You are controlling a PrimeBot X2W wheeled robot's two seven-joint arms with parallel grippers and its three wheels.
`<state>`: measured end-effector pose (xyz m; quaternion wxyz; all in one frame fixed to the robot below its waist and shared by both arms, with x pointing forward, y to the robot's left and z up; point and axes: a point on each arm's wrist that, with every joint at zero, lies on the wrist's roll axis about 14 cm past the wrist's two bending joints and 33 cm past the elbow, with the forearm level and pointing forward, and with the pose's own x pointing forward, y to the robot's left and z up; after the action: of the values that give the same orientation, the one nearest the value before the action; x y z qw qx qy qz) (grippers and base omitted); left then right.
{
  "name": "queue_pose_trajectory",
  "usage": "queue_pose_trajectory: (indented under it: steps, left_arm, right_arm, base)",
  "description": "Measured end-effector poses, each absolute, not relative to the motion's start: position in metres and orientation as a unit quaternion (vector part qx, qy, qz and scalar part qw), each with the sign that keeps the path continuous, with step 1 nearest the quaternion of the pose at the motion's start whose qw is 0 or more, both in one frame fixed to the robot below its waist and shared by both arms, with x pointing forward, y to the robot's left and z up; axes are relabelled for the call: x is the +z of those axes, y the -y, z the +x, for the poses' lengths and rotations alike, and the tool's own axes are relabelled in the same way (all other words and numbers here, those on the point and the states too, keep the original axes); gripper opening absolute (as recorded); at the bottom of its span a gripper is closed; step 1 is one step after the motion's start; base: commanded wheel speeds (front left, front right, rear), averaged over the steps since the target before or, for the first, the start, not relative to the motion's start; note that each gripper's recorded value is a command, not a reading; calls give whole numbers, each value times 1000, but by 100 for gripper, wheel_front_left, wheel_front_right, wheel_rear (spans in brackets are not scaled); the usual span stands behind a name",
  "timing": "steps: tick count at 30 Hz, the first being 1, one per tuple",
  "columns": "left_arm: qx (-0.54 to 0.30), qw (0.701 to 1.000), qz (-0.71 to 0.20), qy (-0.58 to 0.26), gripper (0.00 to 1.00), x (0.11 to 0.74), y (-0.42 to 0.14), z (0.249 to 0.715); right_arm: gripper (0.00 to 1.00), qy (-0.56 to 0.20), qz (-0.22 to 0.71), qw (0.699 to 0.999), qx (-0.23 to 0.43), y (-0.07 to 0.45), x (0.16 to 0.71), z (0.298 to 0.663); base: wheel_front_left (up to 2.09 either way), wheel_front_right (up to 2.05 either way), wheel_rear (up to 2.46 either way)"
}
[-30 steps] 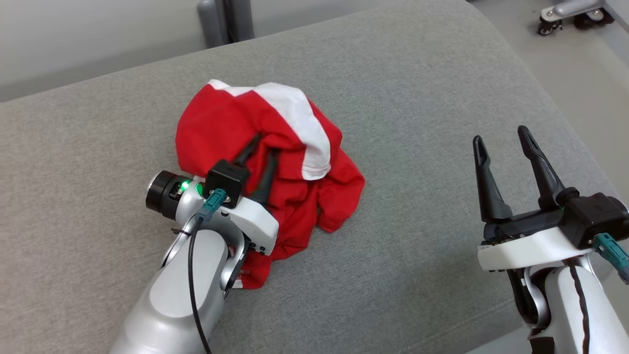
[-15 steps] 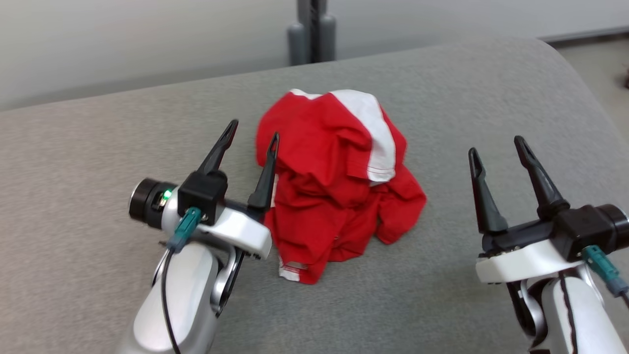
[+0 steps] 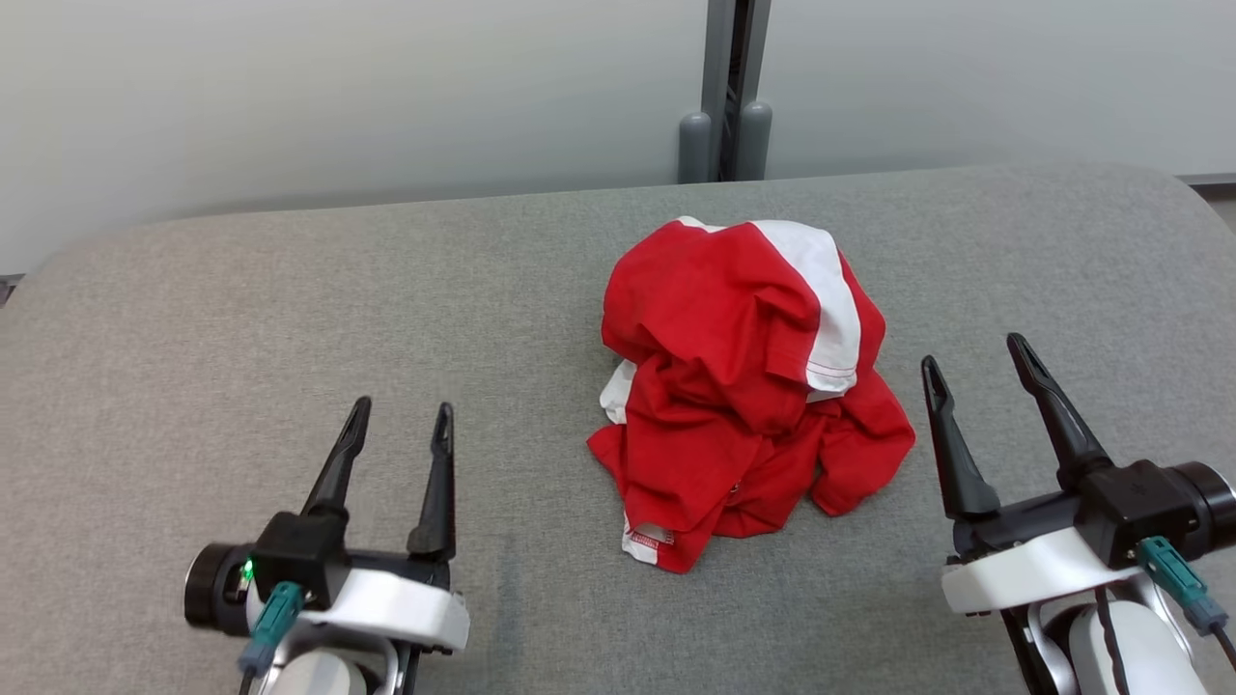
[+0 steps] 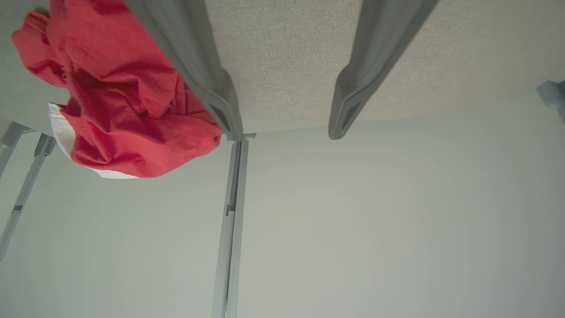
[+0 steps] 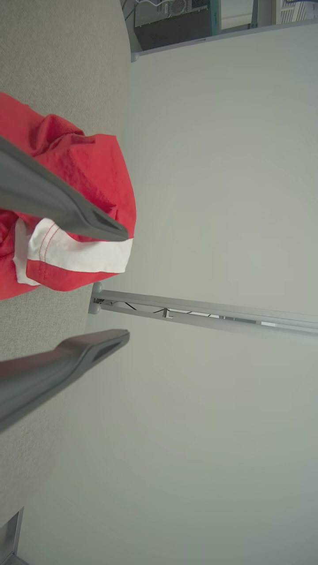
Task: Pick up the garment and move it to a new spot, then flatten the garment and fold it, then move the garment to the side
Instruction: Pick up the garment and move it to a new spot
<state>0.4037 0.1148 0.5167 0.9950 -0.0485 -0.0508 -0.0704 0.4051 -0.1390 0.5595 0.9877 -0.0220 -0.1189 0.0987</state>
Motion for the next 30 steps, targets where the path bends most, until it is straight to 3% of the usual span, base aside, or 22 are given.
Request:
queue_pose_trajectory:
  steps: [5,13,30]
  left_arm:
    - [-49,996,-63,49,100,515,-124,390]
    - [-96,991,-85,34,100,509,-97,390]
    - [-288,957,-29,-1,100,486,24,480]
  right_arm:
    - [100,115,-17,988,103,136,557,402]
    - [100,110,-16,988,107,132,554,405]
    - [100,77,-25,996,47,178,533,406]
  base:
    - [0,0,0]
    - [0,0,0]
    - [0,0,0]
